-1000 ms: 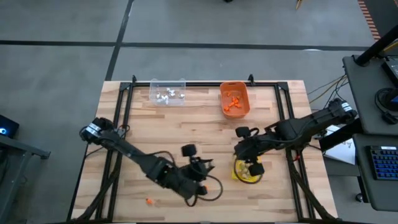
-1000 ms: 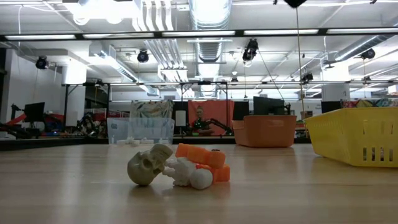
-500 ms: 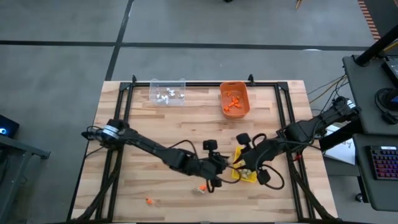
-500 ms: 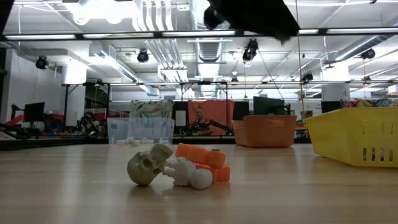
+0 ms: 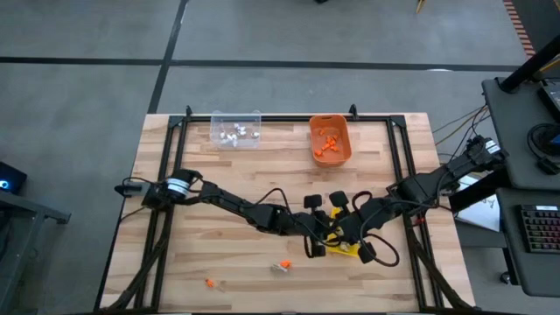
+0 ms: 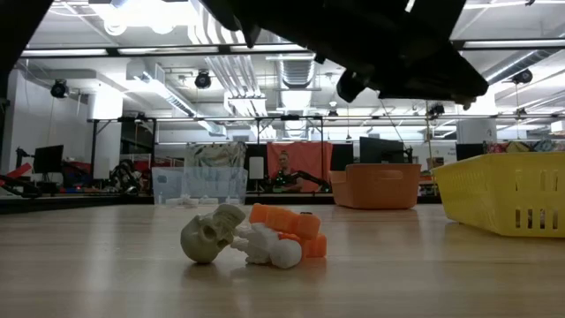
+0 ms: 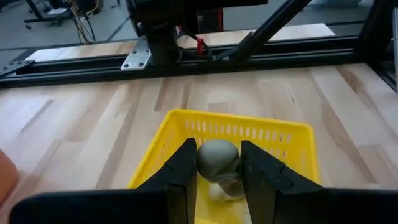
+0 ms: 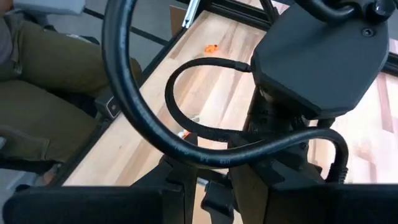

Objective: Sort Halloween decoration
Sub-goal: Put the gray skull toy into the yellow bin

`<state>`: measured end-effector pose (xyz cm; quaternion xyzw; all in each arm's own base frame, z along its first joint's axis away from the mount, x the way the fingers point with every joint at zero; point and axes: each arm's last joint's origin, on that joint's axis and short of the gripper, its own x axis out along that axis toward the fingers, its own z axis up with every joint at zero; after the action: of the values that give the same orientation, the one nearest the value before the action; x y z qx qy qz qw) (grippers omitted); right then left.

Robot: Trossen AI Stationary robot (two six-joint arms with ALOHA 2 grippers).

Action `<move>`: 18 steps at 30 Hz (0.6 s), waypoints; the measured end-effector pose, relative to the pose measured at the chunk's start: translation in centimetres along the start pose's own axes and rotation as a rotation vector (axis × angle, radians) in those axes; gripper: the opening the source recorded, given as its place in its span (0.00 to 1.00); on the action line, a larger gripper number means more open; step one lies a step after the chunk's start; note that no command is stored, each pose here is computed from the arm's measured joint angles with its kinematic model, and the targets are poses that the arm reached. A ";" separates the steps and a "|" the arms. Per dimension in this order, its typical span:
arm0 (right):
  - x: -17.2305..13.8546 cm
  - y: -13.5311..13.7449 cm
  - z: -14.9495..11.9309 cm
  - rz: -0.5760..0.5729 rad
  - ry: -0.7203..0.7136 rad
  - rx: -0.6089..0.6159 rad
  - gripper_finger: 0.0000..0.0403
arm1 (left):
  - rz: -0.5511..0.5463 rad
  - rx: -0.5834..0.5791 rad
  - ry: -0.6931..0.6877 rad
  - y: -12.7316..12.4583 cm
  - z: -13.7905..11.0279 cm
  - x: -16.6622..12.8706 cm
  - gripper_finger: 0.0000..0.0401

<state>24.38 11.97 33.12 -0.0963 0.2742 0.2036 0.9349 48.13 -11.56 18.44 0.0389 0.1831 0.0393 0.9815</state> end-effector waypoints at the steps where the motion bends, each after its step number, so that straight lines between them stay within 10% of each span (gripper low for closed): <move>1: 0.1 0.0 -0.1 0.001 -0.001 0.007 0.20 | 0.000 -0.001 -0.002 0.0 -0.2 0.2 0.17; 18: 0.9 1.3 -0.5 0.028 -0.089 0.015 0.20 | -0.012 -0.052 -0.004 -0.5 -1.8 1.3 0.31</move>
<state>24.29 13.28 32.15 -0.0762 0.2353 0.2186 0.9439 48.74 -11.87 16.30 0.0123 0.1802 0.0382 0.9828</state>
